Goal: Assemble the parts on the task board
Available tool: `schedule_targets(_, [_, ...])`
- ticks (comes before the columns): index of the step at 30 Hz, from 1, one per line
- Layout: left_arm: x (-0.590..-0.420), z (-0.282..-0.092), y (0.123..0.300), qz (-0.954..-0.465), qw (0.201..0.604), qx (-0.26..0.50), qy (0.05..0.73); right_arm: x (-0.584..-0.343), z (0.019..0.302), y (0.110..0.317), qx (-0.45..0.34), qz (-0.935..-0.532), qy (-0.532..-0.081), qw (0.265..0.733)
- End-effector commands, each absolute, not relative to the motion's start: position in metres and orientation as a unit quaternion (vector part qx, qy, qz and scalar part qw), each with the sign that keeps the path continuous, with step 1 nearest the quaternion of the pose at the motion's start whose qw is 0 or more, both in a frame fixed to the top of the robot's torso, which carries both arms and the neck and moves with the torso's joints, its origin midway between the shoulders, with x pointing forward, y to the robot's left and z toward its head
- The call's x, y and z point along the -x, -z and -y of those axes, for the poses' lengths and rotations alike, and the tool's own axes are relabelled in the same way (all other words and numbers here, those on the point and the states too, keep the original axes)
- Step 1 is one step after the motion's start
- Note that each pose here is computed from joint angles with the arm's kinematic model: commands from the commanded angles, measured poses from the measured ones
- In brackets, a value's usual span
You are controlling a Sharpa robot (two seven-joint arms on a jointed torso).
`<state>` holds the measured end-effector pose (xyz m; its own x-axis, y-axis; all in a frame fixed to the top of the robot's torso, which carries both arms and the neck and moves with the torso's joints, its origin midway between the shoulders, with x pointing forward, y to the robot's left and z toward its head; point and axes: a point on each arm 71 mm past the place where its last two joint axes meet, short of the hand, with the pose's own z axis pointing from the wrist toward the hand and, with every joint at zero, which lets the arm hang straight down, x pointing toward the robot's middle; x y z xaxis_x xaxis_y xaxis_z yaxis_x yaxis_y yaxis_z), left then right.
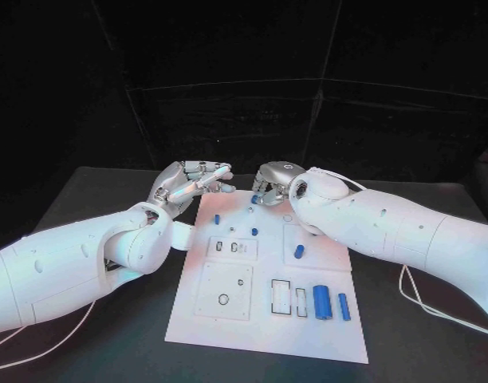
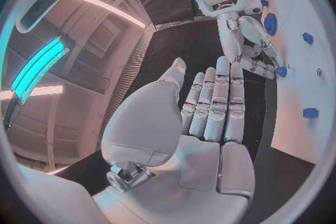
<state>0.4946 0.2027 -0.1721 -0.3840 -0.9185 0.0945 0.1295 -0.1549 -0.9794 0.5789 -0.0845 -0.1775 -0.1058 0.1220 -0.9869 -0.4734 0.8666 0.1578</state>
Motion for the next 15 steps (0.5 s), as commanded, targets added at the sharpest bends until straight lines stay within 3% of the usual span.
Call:
schedule_targets(1, [-0.494,-0.201,0.171,-0.514,0.394,0.38,0.66,-0.579,0.083,0.174,0.124,-0.7,-0.228,0.665])
schedule_targets(7, [-0.495,-0.204,0.171,-0.515,0.395,0.381,0.659,-0.573,0.092,0.171,0.121,-0.687,-0.238,0.676])
schedule_targets(15, [-0.494,-0.212,0.171,-0.514,0.4,0.383,0.655,-0.557,0.156,0.164,0.038,-0.692,-0.252,0.675])
